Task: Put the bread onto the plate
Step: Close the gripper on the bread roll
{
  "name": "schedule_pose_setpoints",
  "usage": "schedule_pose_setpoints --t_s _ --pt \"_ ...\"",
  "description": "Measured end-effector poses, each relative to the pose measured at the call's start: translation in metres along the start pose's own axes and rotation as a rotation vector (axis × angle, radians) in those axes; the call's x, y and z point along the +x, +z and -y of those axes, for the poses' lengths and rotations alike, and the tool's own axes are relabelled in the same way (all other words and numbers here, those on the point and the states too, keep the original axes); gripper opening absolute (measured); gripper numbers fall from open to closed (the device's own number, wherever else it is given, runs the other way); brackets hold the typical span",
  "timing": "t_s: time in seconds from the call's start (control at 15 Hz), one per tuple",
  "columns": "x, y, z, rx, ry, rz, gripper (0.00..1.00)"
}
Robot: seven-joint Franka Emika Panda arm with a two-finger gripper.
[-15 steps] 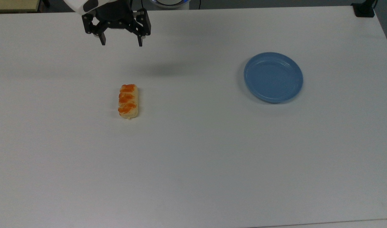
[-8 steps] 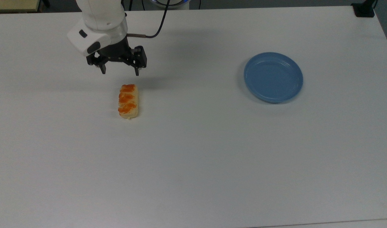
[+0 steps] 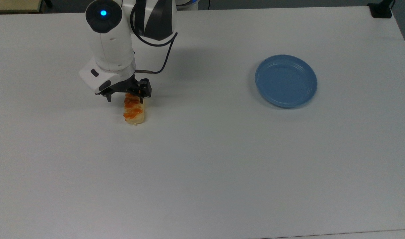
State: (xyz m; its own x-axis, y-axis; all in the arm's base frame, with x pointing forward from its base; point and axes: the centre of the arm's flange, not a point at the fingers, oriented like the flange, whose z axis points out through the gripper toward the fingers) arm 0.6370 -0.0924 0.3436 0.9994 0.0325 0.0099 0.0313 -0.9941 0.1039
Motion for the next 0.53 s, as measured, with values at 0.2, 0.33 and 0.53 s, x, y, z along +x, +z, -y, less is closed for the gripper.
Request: schedule_pose_setpoints --t_s 0.2,0.33,0.53 --pt "0.002 0.015 0.005 0.002 -0.009 0.014 0.99" --pt "0.002 0.017 0.009 0.003 -0.013 0.017 0.78" --pt "0.005 0.011 0.013 0.004 0.006 0.004 0.42"
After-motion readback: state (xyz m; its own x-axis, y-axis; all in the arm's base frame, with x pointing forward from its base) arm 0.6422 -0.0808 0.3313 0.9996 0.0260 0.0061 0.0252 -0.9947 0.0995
